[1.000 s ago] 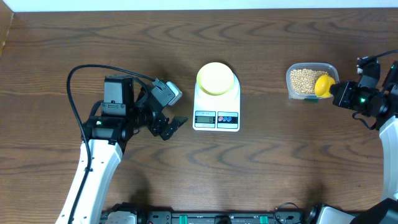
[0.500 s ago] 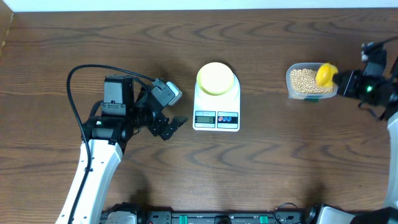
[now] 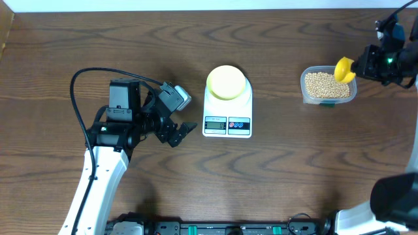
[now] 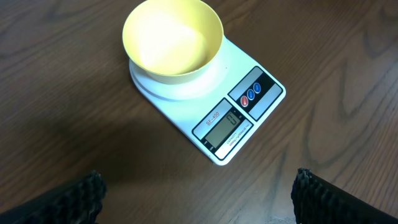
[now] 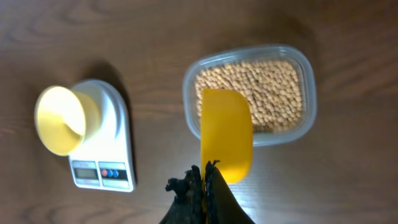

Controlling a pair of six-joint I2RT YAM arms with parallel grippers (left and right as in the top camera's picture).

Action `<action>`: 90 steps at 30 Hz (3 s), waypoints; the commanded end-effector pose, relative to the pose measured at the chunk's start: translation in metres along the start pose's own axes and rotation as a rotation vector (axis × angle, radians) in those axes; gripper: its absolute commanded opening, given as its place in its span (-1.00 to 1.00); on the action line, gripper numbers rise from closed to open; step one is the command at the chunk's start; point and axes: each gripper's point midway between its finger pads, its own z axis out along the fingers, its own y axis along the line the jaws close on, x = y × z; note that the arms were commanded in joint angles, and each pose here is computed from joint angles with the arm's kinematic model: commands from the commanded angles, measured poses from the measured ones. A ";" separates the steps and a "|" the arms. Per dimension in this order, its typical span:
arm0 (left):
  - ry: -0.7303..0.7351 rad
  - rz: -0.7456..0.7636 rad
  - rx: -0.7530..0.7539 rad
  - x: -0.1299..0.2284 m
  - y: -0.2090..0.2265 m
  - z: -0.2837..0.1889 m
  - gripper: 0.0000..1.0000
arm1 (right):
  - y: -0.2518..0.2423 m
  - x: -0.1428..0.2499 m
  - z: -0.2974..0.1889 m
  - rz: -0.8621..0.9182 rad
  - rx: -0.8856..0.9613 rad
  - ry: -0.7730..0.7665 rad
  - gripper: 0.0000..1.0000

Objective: Scoop item into bowl and weigh 50g on scale
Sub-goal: 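Raise the yellow scoop with the right gripper over the soybean tub, then lower the yellow scoop into the soybeans with the right gripper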

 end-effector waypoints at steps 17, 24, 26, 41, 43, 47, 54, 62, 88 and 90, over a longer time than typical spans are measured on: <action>-0.001 0.013 -0.011 -0.002 0.004 -0.001 0.95 | -0.033 -0.022 0.027 -0.045 0.122 0.086 -0.98; -0.001 0.013 -0.011 -0.002 0.004 -0.001 0.95 | -0.043 -0.019 0.052 -0.113 0.117 0.143 -0.98; -0.001 0.013 -0.011 -0.002 0.004 -0.001 0.95 | -0.046 -0.018 0.063 -0.113 0.114 0.161 -0.98; -0.001 0.014 -0.011 -0.002 0.004 -0.001 0.95 | -0.031 -0.015 0.112 -0.201 0.082 0.227 -0.97; -0.001 0.013 -0.011 -0.002 0.004 -0.001 0.95 | -0.030 -0.007 0.117 -0.198 0.080 0.265 -0.97; -0.001 0.013 -0.011 -0.002 0.004 -0.001 0.95 | -0.033 0.007 0.120 -0.181 0.093 0.328 -0.98; -0.001 0.013 -0.011 -0.002 0.004 -0.001 0.95 | -0.029 0.011 0.122 -0.160 0.092 0.345 -0.98; -0.001 0.014 -0.011 -0.002 0.004 -0.001 0.95 | -0.019 0.014 0.124 -0.150 0.076 0.354 -0.98; -0.001 0.013 -0.011 -0.002 0.004 -0.001 0.95 | -0.019 0.002 0.083 0.008 0.275 0.275 -0.98; -0.001 0.013 -0.011 -0.002 0.004 -0.001 0.95 | -0.020 0.004 0.082 0.009 0.281 0.281 -0.98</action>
